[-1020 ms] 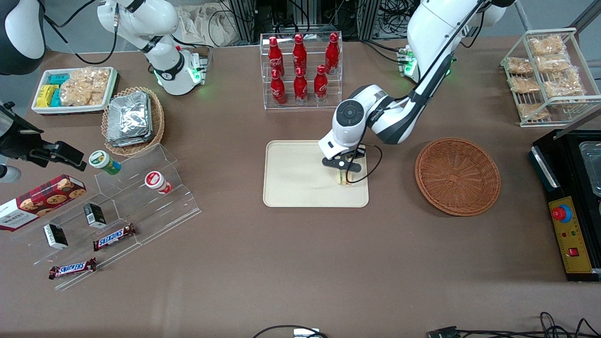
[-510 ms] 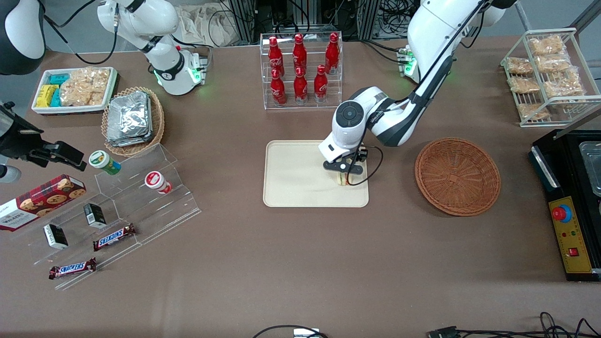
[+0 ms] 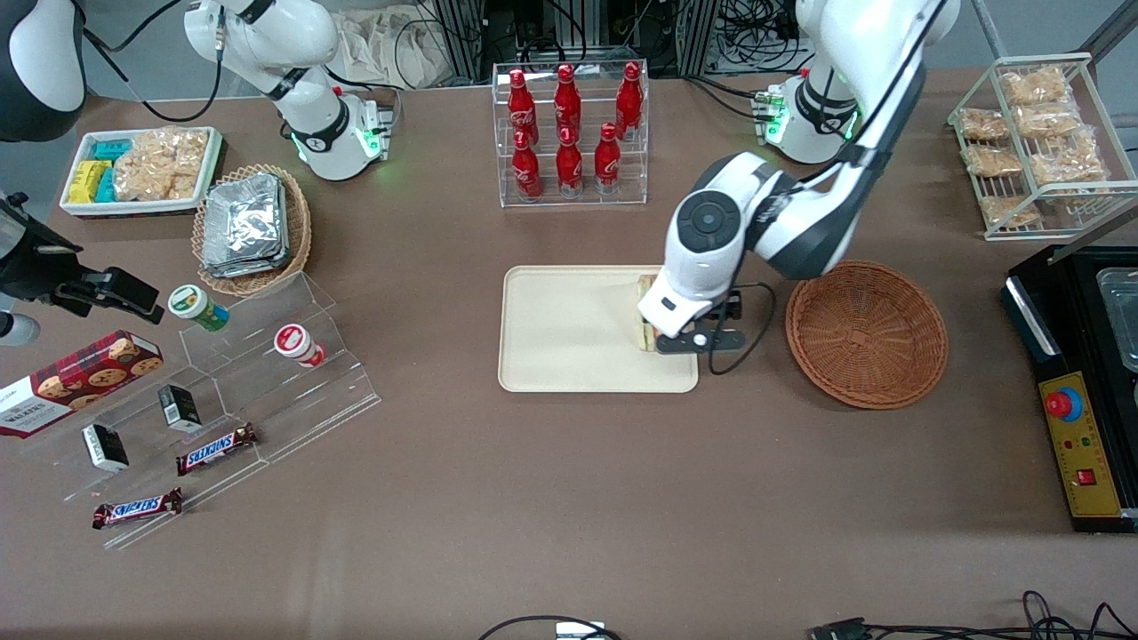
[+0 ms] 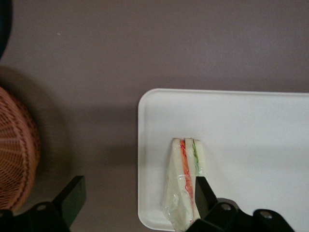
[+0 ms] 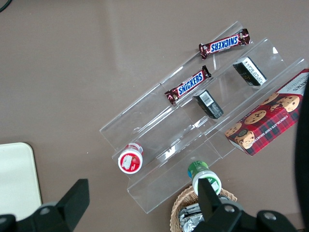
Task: Place sandwich from basket to tray
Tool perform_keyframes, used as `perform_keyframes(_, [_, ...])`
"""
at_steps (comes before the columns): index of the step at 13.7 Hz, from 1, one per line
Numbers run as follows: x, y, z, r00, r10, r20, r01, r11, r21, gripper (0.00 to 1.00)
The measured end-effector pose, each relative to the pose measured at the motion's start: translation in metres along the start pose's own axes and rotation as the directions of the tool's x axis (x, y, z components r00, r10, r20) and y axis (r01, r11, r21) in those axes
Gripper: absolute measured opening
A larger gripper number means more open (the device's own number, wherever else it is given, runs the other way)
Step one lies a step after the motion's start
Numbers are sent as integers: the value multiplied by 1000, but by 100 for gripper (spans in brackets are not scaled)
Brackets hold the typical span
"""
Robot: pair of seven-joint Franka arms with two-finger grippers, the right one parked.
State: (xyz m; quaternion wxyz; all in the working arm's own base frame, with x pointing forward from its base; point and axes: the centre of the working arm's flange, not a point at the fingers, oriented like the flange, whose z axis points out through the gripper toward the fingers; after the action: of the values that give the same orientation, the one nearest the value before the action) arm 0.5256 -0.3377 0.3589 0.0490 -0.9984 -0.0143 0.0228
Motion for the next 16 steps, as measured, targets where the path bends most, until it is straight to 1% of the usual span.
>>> perform_keyframes(2, [21, -22, -25, 998, -56, -9, 56, 998, 4, 100])
perform_keyframes(5, [50, -79, -49, 987, -159, -29, 159, 987, 2, 100])
perform_keyframes(7, [59, -109, -66, 978, -203, -47, 203, 979, 0, 100])
perform_keyframes(9, [61, -127, -80, 970, -231, -68, 232, 973, -6, 100])
perform_keyframes(11, [62, -147, -93, 966, -249, -75, 250, 968, 3, 100])
perform_keyframes(13, [63, -172, -105, 969, -233, -79, 234, 972, 12, 100])
perform_keyframes(16, [68, -211, -120, 971, -222, -91, 223, 975, 1, 100])
